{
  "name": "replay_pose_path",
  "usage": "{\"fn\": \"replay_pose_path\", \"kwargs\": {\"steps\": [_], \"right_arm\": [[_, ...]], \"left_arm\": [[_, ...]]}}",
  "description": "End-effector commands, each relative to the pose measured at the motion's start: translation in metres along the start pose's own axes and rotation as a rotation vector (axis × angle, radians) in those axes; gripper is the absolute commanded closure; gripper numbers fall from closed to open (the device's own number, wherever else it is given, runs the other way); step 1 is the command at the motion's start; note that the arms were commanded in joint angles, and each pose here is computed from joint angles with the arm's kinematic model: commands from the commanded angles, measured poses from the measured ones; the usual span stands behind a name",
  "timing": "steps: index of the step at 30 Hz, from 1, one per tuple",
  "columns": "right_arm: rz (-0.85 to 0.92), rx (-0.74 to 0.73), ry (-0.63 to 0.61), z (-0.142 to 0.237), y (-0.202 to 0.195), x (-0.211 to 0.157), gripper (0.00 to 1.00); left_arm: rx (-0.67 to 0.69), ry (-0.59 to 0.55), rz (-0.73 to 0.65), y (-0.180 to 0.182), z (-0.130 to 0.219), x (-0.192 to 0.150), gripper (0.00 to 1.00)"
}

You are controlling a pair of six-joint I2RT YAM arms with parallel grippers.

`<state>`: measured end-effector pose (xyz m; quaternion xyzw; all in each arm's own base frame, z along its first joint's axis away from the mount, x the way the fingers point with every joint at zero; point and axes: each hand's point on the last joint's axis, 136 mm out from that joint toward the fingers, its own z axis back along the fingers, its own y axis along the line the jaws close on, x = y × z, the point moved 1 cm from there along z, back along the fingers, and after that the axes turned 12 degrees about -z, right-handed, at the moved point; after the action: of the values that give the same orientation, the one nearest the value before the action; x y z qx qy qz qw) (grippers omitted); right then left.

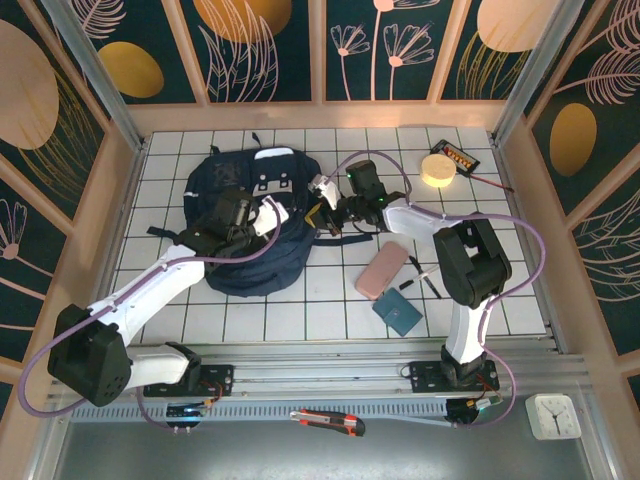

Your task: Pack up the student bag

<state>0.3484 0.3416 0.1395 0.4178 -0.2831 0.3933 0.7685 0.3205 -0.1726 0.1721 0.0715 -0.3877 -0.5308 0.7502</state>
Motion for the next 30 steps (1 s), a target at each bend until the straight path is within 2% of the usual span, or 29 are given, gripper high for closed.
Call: {"fn": "replay_pose_path", "kwargs": {"steps": [1,6,11,12,14,15,17,18,23,30], "right_arm": [[0.011,0.205,0.021,0.009,0.05,0.01,1.0],[0.009,0.235,0.099,0.01,0.057,-0.005,1.0],[0.013,0.174,0.08,0.019,0.053,-0.009,1.0],[0.005,0.137,0.058,0.022,0.045,-0.006,0.93],[-0.011,0.039,0.005,0.028,0.029,-0.001,0.61],[-0.016,-0.024,-0.033,0.035,0.015,0.003,0.49],[0.009,-0.104,-0.076,0.042,0.001,0.009,0.3],[0.022,-0.111,-0.09,0.044,-0.002,0.012,0.24],[0.25,-0.168,-0.123,0.041,-0.016,0.014,0.14],[0.276,-0.074,-0.13,0.018,-0.033,0.029,0.14]], "left_arm": [[0.081,-0.128,0.029,0.019,0.01,0.031,1.0],[0.089,-0.126,0.03,0.021,0.009,0.034,1.0],[0.104,-0.123,0.021,0.023,0.013,0.033,1.0],[0.106,-0.123,0.021,0.023,0.014,0.032,1.0],[0.107,-0.127,0.023,0.023,0.016,0.032,1.0],[0.105,-0.131,0.023,0.022,0.017,0.032,1.0],[0.104,-0.142,0.025,0.021,0.02,0.032,1.0],[0.104,-0.144,0.027,0.021,0.021,0.032,1.0],[0.081,-0.153,0.025,0.015,0.023,0.031,1.0],[0.067,-0.132,0.019,0.011,0.022,0.026,1.0]]}}
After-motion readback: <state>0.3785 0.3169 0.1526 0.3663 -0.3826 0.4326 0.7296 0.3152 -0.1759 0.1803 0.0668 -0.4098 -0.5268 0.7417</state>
